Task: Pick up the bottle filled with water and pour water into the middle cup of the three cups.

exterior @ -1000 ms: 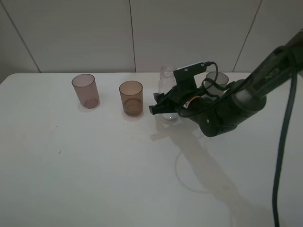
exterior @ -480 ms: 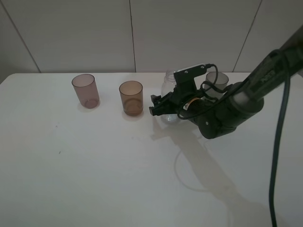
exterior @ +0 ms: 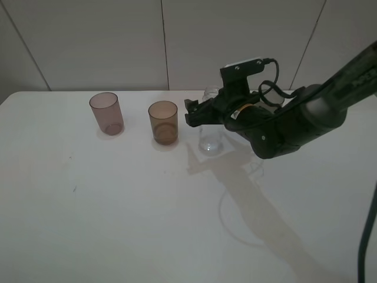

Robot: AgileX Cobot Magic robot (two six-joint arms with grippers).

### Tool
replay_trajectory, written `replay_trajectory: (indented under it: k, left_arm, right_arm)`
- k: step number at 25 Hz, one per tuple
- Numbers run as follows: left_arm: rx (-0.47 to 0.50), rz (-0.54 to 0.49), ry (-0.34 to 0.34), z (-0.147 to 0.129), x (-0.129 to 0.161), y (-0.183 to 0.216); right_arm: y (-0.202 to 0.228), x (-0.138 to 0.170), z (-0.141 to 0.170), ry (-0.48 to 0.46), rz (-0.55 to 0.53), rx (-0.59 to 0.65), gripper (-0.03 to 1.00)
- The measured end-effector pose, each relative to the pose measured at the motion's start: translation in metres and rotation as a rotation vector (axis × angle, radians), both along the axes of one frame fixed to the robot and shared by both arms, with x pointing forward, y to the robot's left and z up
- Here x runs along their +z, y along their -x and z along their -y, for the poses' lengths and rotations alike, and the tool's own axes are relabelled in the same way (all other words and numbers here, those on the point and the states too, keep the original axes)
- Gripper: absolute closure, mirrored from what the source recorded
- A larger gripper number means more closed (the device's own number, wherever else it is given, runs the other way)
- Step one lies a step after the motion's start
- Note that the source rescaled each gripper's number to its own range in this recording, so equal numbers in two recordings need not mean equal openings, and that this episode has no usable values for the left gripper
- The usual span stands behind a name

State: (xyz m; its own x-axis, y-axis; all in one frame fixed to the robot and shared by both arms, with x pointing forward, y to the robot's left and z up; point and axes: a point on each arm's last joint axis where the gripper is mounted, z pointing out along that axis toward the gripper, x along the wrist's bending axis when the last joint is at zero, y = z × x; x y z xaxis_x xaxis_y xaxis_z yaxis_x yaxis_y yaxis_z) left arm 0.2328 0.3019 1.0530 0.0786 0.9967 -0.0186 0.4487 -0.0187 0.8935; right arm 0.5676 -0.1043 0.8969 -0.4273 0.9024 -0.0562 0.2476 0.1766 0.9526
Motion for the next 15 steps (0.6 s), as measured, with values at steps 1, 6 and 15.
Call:
replay_trajectory:
  k: [1,6,15]
  left_arm:
    - [0.0,0.0,0.0,0.0,0.0,0.0]
    - [0.0,0.0,0.0,0.0,0.0,0.0]
    - [0.0,0.0,0.0,0.0,0.0,0.0]
  right_arm:
    - [0.001,0.01,0.0,-0.004,0.012,0.003,-0.03]
    - [0.01,0.058,0.004,-0.026,-0.006,0.009,-0.03]
    - [0.036,0.091,0.061,-0.074,-0.525,-0.122,-0.03]
